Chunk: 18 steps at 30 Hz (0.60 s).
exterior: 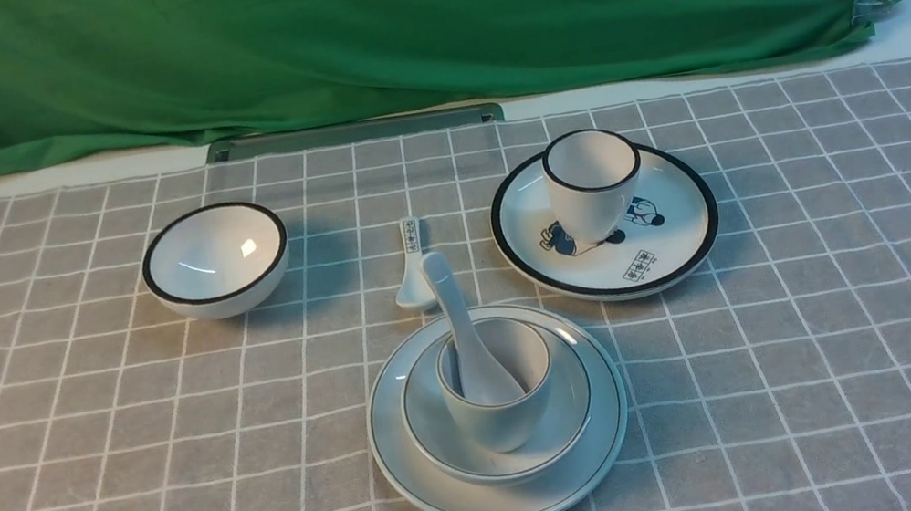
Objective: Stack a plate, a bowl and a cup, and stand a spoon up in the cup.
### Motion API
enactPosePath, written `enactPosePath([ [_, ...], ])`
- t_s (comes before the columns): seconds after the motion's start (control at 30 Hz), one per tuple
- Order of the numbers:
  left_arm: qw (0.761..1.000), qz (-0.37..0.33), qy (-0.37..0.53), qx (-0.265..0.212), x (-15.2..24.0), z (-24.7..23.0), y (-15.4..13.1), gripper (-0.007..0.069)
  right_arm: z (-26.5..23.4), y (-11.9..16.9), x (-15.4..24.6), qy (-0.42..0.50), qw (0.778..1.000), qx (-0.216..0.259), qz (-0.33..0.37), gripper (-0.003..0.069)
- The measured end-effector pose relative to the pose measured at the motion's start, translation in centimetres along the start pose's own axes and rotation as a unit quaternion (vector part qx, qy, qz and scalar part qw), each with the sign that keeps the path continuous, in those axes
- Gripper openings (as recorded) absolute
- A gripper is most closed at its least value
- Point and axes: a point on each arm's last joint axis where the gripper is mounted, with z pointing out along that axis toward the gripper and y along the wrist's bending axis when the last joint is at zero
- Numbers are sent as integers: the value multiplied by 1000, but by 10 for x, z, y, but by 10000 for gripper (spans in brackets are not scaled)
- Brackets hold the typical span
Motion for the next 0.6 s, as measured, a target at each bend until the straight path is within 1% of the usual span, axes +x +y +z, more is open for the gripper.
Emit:
enactPosePath([
  [0.6,1000,0,0,0,0,0,0,18,0,0,0,0,1000,0,-1,181],
])
